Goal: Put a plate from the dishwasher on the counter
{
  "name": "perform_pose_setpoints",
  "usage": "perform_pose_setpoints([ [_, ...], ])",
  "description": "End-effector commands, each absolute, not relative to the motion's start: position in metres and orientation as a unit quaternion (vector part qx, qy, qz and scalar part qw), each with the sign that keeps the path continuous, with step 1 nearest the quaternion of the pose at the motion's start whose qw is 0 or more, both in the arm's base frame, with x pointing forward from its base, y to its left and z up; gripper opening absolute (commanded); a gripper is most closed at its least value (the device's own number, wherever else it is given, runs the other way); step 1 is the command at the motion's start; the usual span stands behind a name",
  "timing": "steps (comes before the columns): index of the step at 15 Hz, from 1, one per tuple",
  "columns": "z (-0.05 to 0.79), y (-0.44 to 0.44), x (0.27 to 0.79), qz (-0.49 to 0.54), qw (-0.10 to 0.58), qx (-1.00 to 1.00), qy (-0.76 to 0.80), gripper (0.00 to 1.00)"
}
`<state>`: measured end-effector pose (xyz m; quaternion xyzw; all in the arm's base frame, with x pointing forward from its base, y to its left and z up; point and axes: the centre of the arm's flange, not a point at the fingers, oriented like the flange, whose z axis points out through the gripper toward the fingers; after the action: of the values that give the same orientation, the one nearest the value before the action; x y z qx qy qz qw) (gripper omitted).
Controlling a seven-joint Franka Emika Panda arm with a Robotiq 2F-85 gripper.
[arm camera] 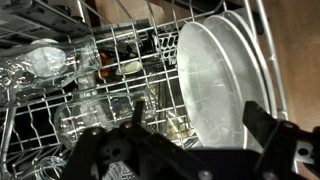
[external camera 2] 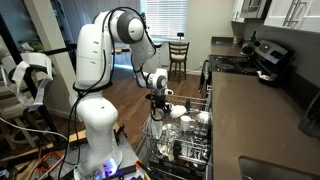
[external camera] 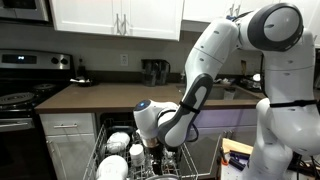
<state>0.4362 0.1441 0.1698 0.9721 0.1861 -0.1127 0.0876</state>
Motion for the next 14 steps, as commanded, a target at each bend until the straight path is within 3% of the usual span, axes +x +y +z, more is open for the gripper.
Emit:
perform_pose_setpoints([
  [1, 0.1679, 0.1379, 0.4351, -0.119, 0.103, 0.968, 0.197, 1.0],
  [14, 0.1685, 0.1412, 0.4394, -0.097, 0.082, 0.97, 0.209, 1.0],
])
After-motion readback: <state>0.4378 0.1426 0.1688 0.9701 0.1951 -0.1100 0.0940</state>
